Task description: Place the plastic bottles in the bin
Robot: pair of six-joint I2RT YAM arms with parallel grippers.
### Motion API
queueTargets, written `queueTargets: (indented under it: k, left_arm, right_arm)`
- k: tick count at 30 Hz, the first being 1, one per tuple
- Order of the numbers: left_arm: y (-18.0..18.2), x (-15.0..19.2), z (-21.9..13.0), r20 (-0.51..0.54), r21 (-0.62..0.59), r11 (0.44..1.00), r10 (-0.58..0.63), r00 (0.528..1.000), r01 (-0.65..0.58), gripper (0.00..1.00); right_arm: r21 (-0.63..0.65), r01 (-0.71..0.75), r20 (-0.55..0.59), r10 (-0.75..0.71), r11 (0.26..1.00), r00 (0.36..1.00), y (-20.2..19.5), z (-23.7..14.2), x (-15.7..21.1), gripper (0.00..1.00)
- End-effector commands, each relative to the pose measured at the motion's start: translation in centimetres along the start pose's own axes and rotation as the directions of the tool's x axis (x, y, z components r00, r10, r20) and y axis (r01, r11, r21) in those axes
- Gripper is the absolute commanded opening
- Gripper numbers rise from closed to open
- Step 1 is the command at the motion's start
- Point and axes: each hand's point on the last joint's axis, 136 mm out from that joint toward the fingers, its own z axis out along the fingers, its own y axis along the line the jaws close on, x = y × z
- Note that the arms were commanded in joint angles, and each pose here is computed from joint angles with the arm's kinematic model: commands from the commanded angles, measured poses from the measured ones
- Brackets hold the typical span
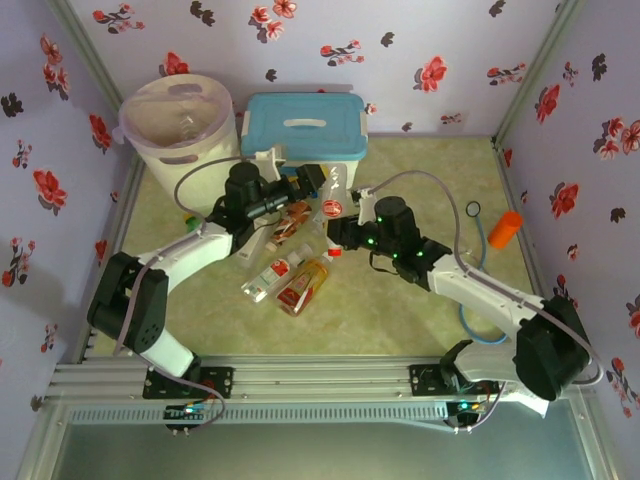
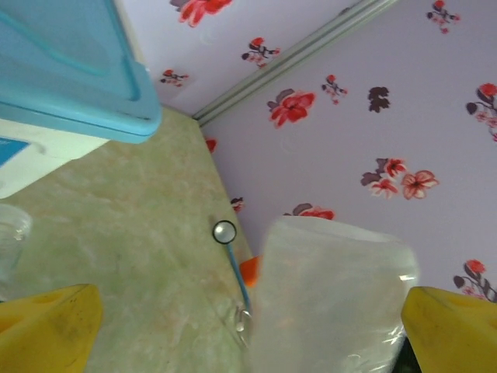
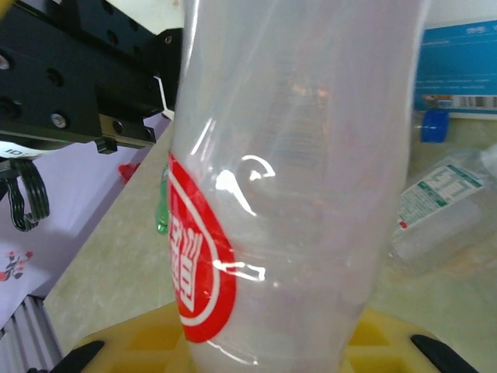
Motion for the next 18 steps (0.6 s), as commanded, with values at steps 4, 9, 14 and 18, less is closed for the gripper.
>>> queueTargets:
  k: [4,9,14,18]
  left_arm:
    - [-3.3,1.9,1.0,-0.078,0.122,0.993,0.018,0.997,-0.008,1.0]
    - [-2.3,3.0,1.3,-0.117,0.082,0.997,0.026,0.993,-0.017,0.96]
    - [-2.0,3.1,2.1,-0.12,0.074,0.997,0.02,0.993,-0.011,0.77]
    - [-1.8,3.1,2.5,-0.116,0.076,0.997,0.011,0.993,-0.002,0.61]
  right_arm:
    - [-0.044,0.017,0.031,-0.015,0.999,0.999,1.4,0.7,-1.3,0.3]
    - [-0.095,0.025,0.064,-0.019,0.995,0.998,2.4,0.3,-2.2,0.31]
    - [-0.103,0.023,0.069,-0.016,0.994,0.997,2.7,0.1,-2.3,0.32]
    - [-0.093,0.028,0.065,-0.022,0.995,0.998,2.5,0.0,-2.3,0.37]
